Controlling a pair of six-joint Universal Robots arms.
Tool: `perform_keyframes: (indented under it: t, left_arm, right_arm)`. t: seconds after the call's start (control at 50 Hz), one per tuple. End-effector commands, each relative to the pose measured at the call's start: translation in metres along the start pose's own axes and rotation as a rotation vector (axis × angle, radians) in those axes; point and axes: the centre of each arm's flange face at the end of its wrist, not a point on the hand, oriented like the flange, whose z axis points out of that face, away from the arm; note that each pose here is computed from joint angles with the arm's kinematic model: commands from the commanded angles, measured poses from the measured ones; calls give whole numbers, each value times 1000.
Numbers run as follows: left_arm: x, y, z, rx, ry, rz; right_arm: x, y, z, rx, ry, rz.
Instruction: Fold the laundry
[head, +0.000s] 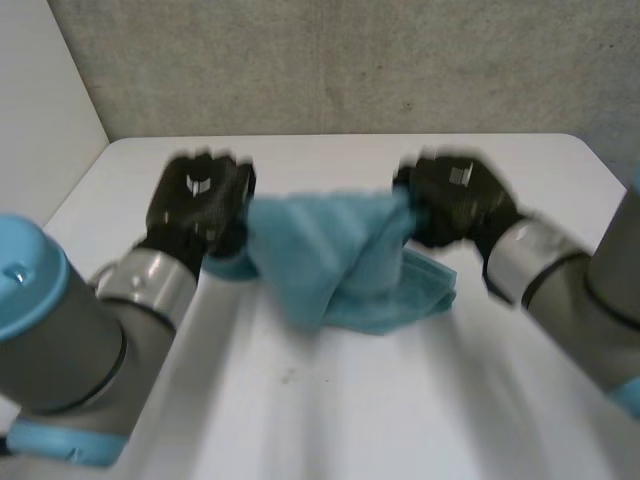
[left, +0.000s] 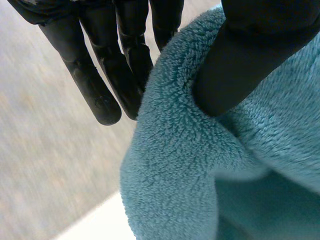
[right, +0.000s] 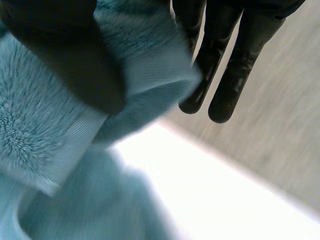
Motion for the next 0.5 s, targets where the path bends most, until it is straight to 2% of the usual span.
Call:
perform_keyframes:
  t: [0.02,0.14,0.3,0.44,0.5]
  left_arm:
    - [13,30,-34,-183,72,0]
    - [34,25,-58,-243,166,-11]
    - [27,2,-65,-179,144,-33]
    - [-26,-17,-46,-105,-38,-43]
    - [-47,-16,-39,-105,-110,-44]
  right_arm:
    - [4,35,-1,-165,26,-113]
    - [24,33,3,-161,111,-113]
    - [35,29,5,-151,148,-109]
    - [28,-2,-2,-64,141,-75]
    - [10,-15,-3,-48,85,-25]
